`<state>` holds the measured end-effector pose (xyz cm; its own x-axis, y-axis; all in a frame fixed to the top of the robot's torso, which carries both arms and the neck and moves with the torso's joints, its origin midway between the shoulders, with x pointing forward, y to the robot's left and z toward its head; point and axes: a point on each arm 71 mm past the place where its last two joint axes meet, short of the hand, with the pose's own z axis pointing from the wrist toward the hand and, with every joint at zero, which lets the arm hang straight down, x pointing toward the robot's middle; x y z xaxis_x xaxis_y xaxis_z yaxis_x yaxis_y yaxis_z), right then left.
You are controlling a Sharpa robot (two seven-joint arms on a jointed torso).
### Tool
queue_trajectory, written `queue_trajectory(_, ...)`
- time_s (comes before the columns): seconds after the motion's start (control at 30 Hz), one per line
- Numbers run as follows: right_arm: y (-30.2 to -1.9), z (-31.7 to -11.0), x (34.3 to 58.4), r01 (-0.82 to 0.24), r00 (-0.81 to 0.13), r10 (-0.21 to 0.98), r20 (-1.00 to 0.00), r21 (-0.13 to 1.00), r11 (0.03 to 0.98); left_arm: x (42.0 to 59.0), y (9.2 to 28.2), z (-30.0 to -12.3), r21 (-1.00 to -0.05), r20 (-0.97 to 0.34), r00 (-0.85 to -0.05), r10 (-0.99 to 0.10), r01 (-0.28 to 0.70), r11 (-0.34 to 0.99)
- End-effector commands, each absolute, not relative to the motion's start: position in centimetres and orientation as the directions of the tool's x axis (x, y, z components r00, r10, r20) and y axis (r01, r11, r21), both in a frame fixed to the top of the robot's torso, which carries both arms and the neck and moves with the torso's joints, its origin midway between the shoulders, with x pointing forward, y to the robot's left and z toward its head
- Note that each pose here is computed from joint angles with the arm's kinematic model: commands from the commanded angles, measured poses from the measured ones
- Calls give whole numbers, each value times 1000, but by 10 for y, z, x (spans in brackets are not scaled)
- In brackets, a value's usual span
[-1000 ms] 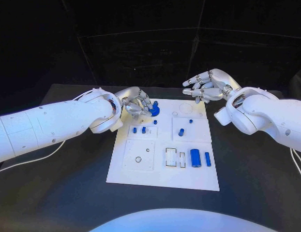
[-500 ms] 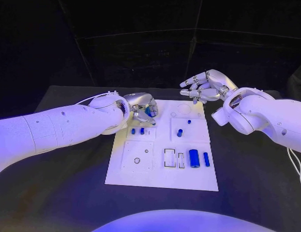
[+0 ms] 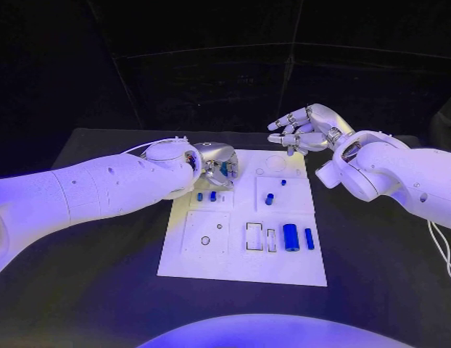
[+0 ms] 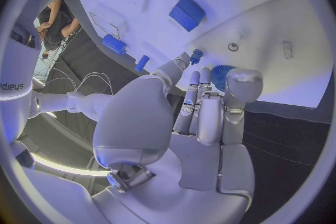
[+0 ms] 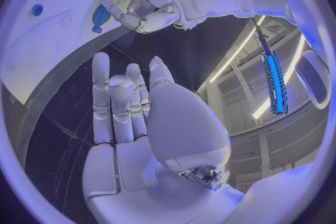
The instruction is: Assemble the parts on the task board
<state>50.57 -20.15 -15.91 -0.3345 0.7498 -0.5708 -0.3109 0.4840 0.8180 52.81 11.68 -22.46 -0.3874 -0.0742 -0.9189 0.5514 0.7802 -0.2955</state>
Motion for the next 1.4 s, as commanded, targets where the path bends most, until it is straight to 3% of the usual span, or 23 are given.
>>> queue_trajectory(0.03, -200, -158, 506, -320, -339, 749, -569, 819, 477, 529, 117, -228, -260, -913, -408, -15, 552, 792)
queue_trajectory(1.0, -197, -158, 506, -322, -344, 748, -568, 820, 474, 529, 109, -233, -237, -912, -410, 21, 566, 790)
queue_trajectory(1.4, -198, -158, 506, -322, -342, 749, -568, 819, 475, 529, 124, -225, -261, -933, -354, -62, 548, 794)
